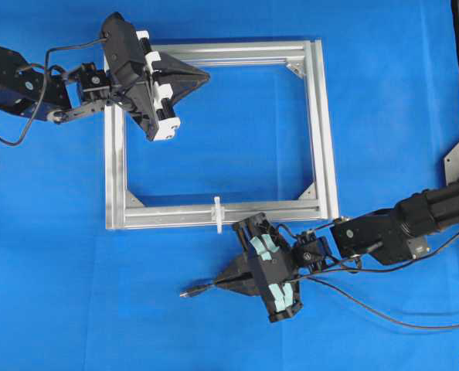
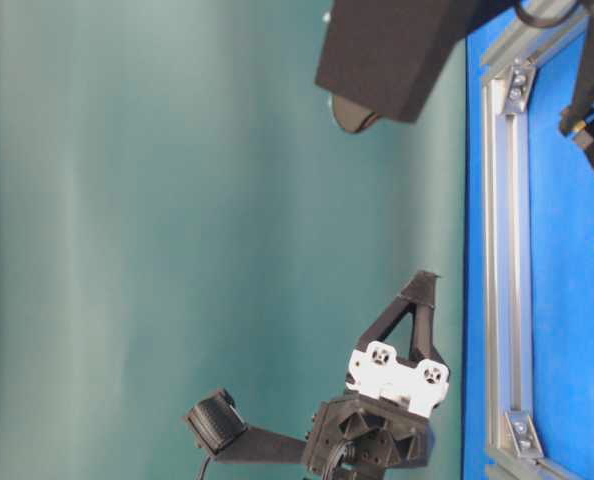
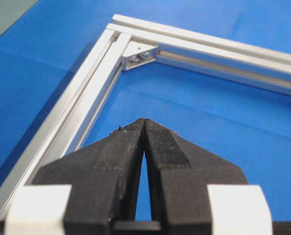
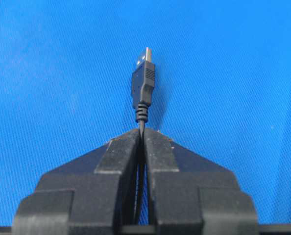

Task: Insert the wire through the string loop located in the center.
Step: 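Close the right gripper on the cable just behind the USB plug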

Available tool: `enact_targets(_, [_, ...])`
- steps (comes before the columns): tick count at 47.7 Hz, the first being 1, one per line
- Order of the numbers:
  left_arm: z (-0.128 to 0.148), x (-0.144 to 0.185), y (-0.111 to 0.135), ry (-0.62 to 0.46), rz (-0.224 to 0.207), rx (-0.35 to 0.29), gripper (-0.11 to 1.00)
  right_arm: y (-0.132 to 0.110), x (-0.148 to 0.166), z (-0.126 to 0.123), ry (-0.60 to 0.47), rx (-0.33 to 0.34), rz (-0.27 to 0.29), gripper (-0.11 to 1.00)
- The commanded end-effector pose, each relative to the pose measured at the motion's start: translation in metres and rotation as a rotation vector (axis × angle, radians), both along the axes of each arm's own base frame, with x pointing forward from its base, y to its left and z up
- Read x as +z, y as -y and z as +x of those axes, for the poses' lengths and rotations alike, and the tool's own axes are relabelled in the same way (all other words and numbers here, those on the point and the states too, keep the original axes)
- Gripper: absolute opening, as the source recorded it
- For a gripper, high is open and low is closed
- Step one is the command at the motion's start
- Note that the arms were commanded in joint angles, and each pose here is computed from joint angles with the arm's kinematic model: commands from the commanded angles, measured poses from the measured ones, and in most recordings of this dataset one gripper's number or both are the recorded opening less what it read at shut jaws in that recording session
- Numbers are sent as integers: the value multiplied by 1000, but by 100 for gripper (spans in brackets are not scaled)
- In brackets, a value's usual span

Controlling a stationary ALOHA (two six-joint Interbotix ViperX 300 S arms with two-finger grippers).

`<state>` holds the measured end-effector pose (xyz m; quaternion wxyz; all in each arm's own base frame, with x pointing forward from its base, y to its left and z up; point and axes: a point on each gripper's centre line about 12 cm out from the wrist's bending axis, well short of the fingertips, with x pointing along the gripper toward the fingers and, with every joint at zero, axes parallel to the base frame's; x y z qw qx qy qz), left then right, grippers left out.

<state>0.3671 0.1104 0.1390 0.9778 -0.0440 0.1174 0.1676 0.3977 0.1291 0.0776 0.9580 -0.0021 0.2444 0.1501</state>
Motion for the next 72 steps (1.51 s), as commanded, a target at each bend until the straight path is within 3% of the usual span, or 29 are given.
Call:
enact_targets(1, [1, 13, 0, 36, 12, -4, 0, -3, 27, 5, 48, 5, 15, -3])
enact_targets(13, [1, 13, 0, 35, 12, -4, 0, -1, 71, -2, 50, 5, 7, -3])
enact_targets(27, [2, 14, 0, 36, 14, -4, 0, 1, 101, -7, 51, 2, 4, -3])
enact_targets(72, [1, 13, 0, 33, 11, -4, 0, 0, 102, -7, 39, 4, -1, -3])
